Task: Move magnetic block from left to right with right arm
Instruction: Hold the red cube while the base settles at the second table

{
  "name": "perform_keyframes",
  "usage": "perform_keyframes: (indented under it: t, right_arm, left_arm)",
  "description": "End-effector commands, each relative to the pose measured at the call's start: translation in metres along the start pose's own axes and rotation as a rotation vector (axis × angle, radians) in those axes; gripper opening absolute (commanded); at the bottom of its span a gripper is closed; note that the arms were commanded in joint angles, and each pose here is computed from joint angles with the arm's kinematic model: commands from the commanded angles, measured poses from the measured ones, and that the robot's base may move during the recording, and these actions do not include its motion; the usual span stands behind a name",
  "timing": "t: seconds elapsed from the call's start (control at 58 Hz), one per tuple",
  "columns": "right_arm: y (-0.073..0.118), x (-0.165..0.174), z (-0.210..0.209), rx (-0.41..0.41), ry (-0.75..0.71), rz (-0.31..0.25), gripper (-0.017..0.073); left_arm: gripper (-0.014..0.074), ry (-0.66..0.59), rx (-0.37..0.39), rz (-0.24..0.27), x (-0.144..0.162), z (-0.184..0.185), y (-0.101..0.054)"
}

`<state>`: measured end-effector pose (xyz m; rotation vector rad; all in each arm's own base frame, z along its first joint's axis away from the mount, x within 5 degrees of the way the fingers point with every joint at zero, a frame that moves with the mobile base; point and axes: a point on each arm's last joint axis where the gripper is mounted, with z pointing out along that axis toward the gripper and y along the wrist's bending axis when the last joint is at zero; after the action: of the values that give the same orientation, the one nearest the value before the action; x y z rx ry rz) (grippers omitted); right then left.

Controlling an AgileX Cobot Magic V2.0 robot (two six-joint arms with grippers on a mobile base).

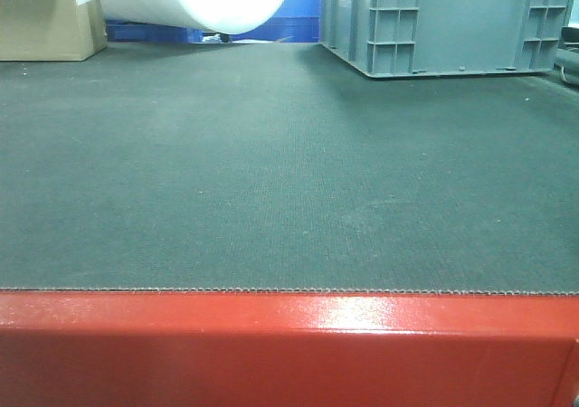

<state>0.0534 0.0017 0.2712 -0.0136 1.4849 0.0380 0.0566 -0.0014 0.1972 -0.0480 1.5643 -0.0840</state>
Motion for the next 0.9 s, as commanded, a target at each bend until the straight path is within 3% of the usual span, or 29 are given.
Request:
perform_keyframes:
  t: [0.0,0.258,0.465,0.569,0.741,0.879]
  right_arm:
    - [0.000,-0.019,-0.001,0.004,-0.120,-0.022,0.0277]
    - [0.001,-0.047,0.011,-0.010,-0.092,-0.048,0.0277]
    - [0.009,-0.064,0.053,-0.079,0.030,-0.045,0.0277]
    - [0.016,-0.065,0.079,-0.121,0.103,-0.073,0.0277]
    - [0.037,-0.064,0.121,-0.221,0.199,-0.150,0.0277]
    - [0.069,-0.060,0.154,-0.336,0.275,-0.181,0.0277]
  left_arm:
    - [-0.0117,-0.087,0.006,-0.007,-0.005,-0.001,0.000]
    - [-0.0117,-0.087,0.006,-0.007,-0.005,-0.001,0.000]
    - [-0.0117,-0.087,0.006,-0.007,-0.005,-0.001,0.000]
    - [-0.0117,-0.087,0.006,-0.007,-0.005,-0.001,0.000]
    - [-0.0117,-0.087,0.006,-0.007,-0.005,-0.001,0.000]
    - [-0.0117,-0.087,0.006,-0.007,-0.005,-0.001,0.000]
